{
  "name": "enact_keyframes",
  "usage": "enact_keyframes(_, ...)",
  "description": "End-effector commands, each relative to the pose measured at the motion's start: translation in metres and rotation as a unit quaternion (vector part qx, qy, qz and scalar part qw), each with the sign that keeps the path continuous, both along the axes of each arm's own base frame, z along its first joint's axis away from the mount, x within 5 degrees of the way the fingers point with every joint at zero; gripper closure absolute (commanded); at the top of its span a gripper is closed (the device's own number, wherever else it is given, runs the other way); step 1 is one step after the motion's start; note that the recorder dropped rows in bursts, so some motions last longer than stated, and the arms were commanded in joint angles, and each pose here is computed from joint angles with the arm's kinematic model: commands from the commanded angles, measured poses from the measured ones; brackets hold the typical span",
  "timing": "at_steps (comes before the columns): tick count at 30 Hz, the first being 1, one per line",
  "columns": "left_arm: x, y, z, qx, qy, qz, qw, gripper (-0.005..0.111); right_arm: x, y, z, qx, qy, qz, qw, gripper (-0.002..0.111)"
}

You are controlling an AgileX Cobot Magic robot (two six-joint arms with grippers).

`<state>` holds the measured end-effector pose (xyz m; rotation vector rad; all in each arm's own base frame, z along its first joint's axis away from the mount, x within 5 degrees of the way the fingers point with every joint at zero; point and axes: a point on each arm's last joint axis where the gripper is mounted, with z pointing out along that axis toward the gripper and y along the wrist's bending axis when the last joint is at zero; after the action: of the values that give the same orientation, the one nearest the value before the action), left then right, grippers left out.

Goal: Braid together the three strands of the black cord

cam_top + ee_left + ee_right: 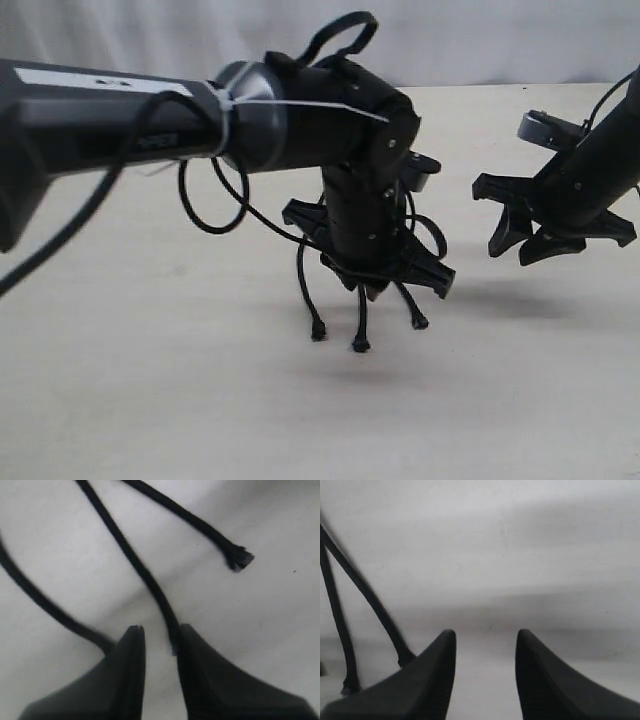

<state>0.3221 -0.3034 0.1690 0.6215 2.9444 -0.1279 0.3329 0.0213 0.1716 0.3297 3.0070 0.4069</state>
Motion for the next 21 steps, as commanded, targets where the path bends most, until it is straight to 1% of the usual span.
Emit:
enact_keyframes(1,-0.001,-0.011,-0.018,0.011,0.018,-0.01,1.0,0.068,-0.003,-0.001,0.0,0.002,-0.003,0.009,1.0,0.07)
enact_keyframes(4,0.0,-0.013,-0.029,0.014,0.026,-0.008,1.0,0.065,-0.004,-0.001,0.0,0.006,-0.002,0.009,1.0,0.07)
enact_keyframes(8,0.002,-0.013,-0.044,0.022,0.029,-0.01,0.999,0.065,-0.004,0.001,0.0,0.013,-0.002,0.008,1.0,0.07)
enact_keyframes(11,0.001,-0.011,-0.058,0.044,0.046,-0.012,0.998,0.065,-0.005,0.001,0.0,0.014,0.003,0.01,1.0,0.07)
enact_keyframes(13,0.0,-0.01,-0.063,0.054,0.052,-0.013,0.997,0.067,-0.005,0.001,0.001,0.015,0.005,0.011,1.0,0.07)
enact_keyframes(14,0.001,-0.009,-0.063,0.058,0.049,-0.016,0.997,0.071,-0.006,0.001,0.001,0.015,0.004,0.015,1.0,0.07)
enact_keyframes(15,0.001,-0.009,-0.062,0.06,0.047,-0.017,0.997,0.078,-0.006,0.001,0.002,0.015,0.002,0.018,1.0,0.07)
enact_keyframes(17,0.002,-0.008,-0.053,0.059,0.036,-0.02,0.997,0.098,-0.006,0.001,0.005,0.015,-0.001,0.02,1.0,0.07)
enact_keyframes(18,0.003,-0.007,-0.046,0.06,0.026,-0.024,0.998,0.105,-0.006,0.001,0.006,0.014,-0.004,0.02,1.0,0.07)
enact_keyframes(20,0.006,-0.004,-0.028,0.06,-0.004,-0.031,0.998,0.107,-0.006,0.001,0.007,0.014,-0.005,0.02,1.0,0.07)
enact_keyframes(21,0.011,0.005,-0.005,0.06,-0.032,-0.029,0.997,0.107,-0.006,0.001,0.007,0.016,-0.006,0.019,1.0,0.07)
